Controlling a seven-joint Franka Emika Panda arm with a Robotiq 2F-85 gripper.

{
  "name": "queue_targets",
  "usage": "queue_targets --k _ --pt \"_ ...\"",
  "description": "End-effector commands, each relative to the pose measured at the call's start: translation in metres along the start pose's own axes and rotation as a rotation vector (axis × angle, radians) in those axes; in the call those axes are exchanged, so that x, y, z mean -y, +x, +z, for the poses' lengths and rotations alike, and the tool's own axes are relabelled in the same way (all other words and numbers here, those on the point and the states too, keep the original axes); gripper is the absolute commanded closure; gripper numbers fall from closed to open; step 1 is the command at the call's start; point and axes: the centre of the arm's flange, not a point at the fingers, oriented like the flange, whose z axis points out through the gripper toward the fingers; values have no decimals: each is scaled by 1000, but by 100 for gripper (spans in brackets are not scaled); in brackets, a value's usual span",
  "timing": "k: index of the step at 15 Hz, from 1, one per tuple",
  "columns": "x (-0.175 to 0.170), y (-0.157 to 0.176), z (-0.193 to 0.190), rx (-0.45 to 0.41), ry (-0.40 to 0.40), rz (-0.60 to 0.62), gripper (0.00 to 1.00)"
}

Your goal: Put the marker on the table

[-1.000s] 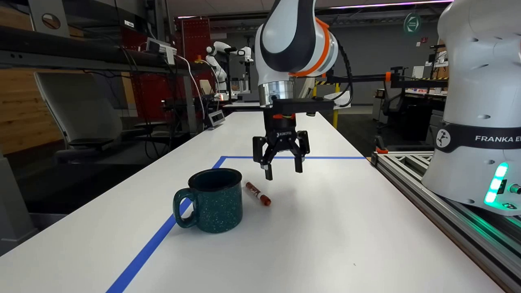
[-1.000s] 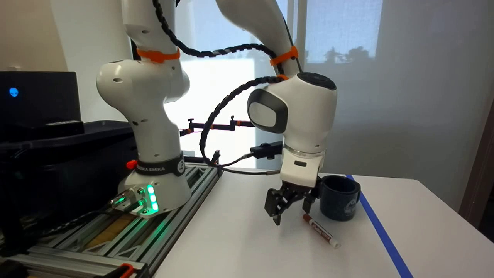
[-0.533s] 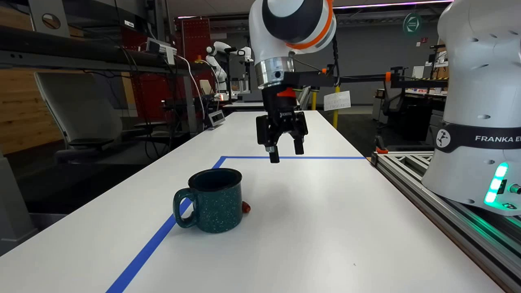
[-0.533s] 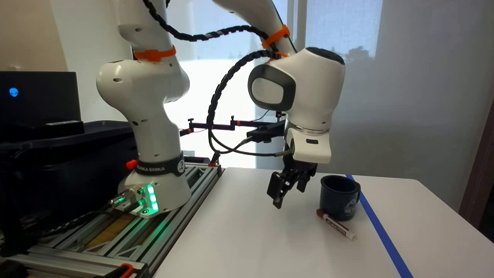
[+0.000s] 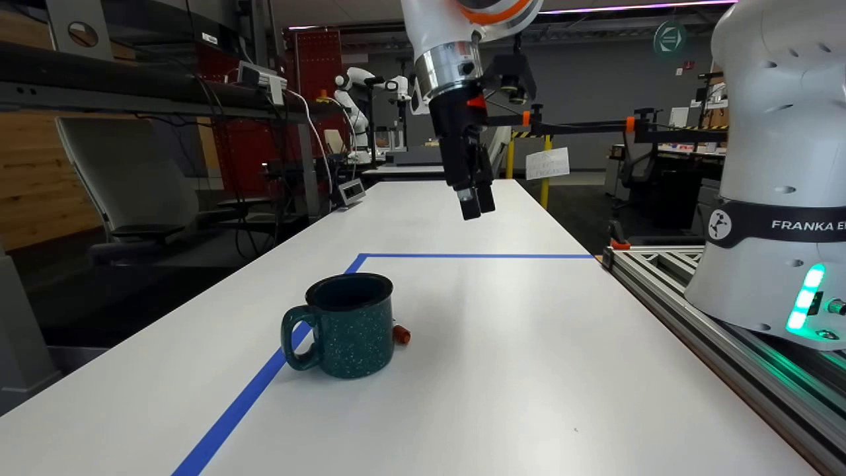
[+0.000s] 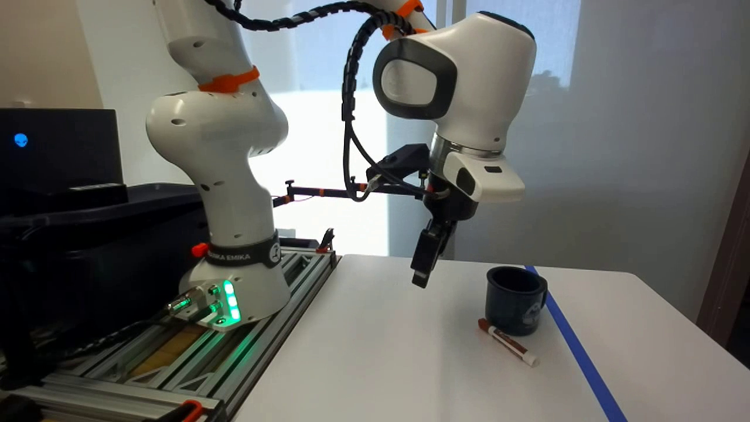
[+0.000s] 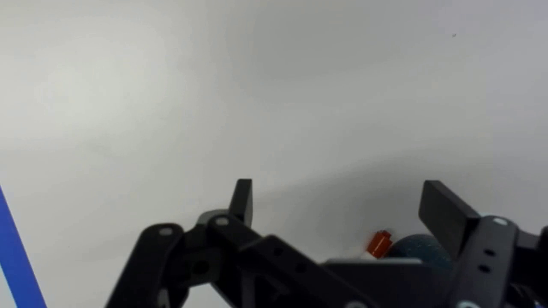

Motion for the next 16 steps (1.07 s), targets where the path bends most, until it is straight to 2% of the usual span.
queue_targets --k 1,16 --pt "-1 0 -3 -6 4 -5 0" --pt "-2 0 3 9 1 -2 0"
